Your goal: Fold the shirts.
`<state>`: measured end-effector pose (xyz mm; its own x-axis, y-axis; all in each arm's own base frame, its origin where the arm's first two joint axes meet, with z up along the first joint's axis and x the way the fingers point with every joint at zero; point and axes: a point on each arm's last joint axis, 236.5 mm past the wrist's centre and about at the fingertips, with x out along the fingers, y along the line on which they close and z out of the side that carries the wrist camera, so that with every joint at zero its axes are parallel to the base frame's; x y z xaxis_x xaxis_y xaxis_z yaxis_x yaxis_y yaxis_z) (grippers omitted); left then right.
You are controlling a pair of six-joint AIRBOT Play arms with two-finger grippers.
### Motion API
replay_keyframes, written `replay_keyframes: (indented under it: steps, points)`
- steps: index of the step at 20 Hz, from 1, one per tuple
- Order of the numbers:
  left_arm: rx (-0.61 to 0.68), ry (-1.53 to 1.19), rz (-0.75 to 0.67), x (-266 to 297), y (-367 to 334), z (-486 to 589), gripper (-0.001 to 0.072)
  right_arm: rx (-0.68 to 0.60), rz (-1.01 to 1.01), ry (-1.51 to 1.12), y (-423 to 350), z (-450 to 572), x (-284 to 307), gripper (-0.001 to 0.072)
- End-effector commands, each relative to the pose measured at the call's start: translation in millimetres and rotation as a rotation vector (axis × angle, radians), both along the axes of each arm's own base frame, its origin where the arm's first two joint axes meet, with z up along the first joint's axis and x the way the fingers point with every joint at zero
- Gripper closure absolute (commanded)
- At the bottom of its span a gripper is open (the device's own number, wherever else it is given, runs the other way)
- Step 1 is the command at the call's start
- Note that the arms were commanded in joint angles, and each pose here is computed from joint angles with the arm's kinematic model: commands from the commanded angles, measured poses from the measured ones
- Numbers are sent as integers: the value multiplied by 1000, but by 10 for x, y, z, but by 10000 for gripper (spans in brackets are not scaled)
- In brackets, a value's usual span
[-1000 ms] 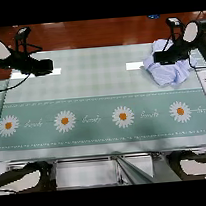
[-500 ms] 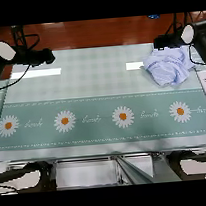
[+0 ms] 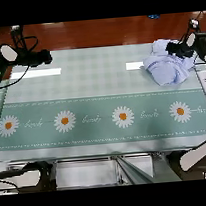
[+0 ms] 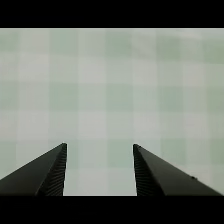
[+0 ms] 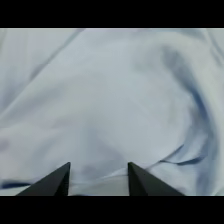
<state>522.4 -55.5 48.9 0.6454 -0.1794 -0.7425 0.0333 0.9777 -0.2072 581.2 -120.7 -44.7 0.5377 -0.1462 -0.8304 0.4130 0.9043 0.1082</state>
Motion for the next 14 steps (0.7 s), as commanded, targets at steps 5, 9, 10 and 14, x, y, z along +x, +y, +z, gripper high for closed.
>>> replay_keyframes:
  steps: [5, 9, 10, 14]
  points:
    - [-81, 154, -19, -249, -142, -226, 200, 42, 58, 196, 8, -612, -226, 298]
    - [-111, 312, -51, -633, -41, -62, 200, 106, 108, 241, 235, -609, -321, 675]
    - [-112, 300, -39, -688, 46, 69, 200, 139, 134, 226, 332, -528, -302, 684]
    - [-105, 155, 17, -966, 332, 803, 200, 132, 182, 34, 446, 449, -34, 684]
